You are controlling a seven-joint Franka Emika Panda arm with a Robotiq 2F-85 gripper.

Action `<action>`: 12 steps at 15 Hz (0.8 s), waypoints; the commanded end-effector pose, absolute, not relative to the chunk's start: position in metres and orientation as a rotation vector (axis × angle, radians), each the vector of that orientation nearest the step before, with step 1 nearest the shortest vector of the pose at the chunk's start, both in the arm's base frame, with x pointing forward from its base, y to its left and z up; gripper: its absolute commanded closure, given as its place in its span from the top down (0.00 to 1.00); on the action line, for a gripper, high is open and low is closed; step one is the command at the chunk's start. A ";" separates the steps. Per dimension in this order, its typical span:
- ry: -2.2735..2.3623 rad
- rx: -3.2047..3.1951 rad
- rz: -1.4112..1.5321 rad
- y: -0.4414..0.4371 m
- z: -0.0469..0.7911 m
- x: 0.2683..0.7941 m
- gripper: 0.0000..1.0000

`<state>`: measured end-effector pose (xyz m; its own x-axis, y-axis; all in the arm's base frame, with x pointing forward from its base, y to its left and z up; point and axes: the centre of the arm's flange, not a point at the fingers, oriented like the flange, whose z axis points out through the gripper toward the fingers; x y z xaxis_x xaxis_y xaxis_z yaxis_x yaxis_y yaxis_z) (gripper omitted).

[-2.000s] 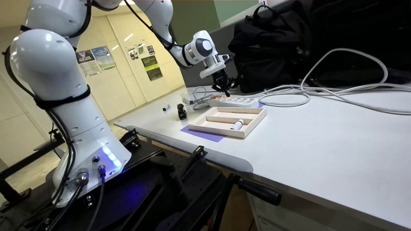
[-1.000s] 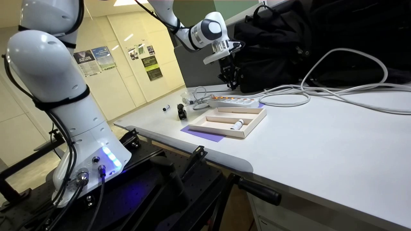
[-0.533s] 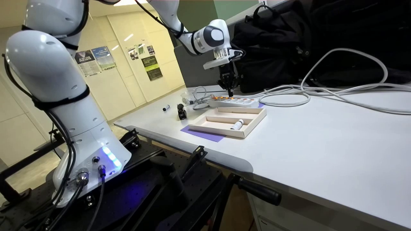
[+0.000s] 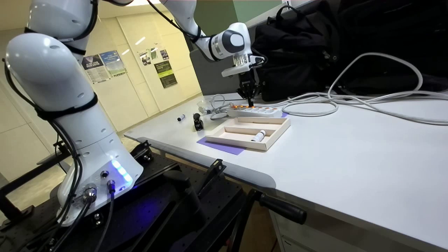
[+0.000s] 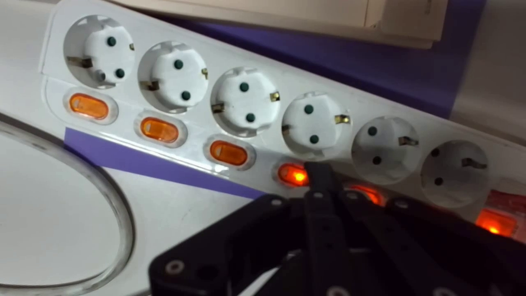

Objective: Turn off the fourth switch from the right of the adaptor.

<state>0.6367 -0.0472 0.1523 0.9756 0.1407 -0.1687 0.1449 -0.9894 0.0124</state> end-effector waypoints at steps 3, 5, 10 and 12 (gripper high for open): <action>0.185 3.142 -0.296 -0.053 0.140 0.640 0.00; 0.173 3.153 -0.298 -0.054 0.137 0.639 0.00; 0.166 3.211 -0.283 -0.058 0.134 0.633 0.00; 0.185 3.220 -0.209 -0.058 0.162 0.639 0.00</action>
<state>0.6357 -0.0601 0.1497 0.9808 0.1152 -0.1574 0.1058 -0.9922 -0.0666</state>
